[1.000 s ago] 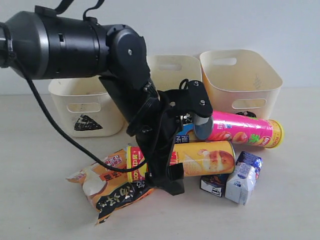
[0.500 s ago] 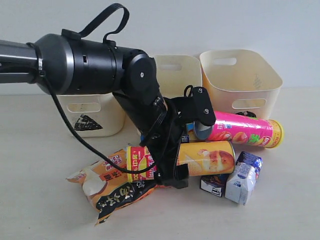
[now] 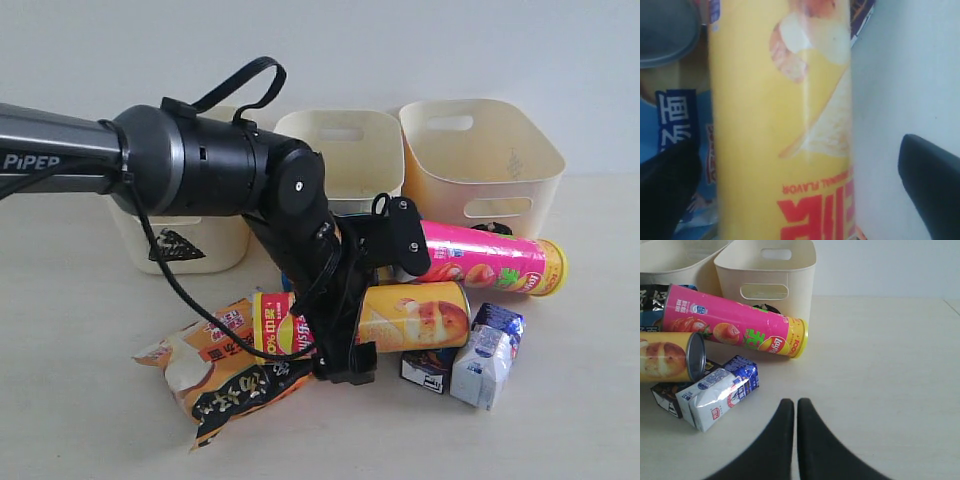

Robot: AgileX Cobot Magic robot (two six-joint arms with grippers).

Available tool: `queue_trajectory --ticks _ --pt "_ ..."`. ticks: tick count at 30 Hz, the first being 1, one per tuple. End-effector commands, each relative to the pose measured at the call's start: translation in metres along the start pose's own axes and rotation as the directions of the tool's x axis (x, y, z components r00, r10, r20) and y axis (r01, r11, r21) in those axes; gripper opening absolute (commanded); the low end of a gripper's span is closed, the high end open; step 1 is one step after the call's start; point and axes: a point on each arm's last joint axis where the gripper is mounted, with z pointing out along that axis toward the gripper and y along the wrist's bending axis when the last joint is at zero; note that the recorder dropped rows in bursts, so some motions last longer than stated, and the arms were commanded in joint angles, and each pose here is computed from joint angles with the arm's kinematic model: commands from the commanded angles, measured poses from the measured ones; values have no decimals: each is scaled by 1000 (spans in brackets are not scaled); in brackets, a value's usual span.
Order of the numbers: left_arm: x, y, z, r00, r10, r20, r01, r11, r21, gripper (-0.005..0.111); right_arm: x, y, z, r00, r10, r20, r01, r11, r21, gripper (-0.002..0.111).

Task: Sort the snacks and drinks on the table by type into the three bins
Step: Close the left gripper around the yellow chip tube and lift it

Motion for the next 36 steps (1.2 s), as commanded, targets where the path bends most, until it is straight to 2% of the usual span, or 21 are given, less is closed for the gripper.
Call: queue_trajectory --ticks 1,3,5,7,8,9,15,21,27,36 --pt "-2 0 3 1000 4 0 -4 1000 -13 91 1 0 0 1000 -1 9 1 1000 3 0" --pt "-2 0 3 1000 6 -1 -6 1000 -14 78 1 0 0 1000 -1 9 1 1000 3 0" --pt "-2 1 3 1000 10 2 -10 1000 -21 57 1 0 0 1000 -1 9 1 1000 3 0" --pt "-2 1 3 1000 14 2 -14 1000 -26 29 1 0 0 1000 -1 9 1 1000 3 0" --pt "-2 2 3 1000 14 3 -14 1000 -27 9 1 0 0 1000 -1 9 1 1000 3 0" --pt "-2 2 3 1000 20 1 -20 999 -28 6 1 0 0 1000 -1 9 1 1000 3 0" --pt "-4 3 -4 1000 17 12 -16 999 -38 4 1 0 0 1000 -1 9 1 1000 3 0" --pt "-7 4 -30 999 21 30 -19 998 -53 4 1 0 0 1000 -1 9 1 1000 3 0" --pt "-5 -1 -50 1000 20 -2 -20 1000 -10 4 1 0 0 1000 -1 9 1 1000 3 0" --pt "2 -10 -53 996 25 -82 -19 996 85 4 1 0 0 1000 -1 9 1 1000 3 0"
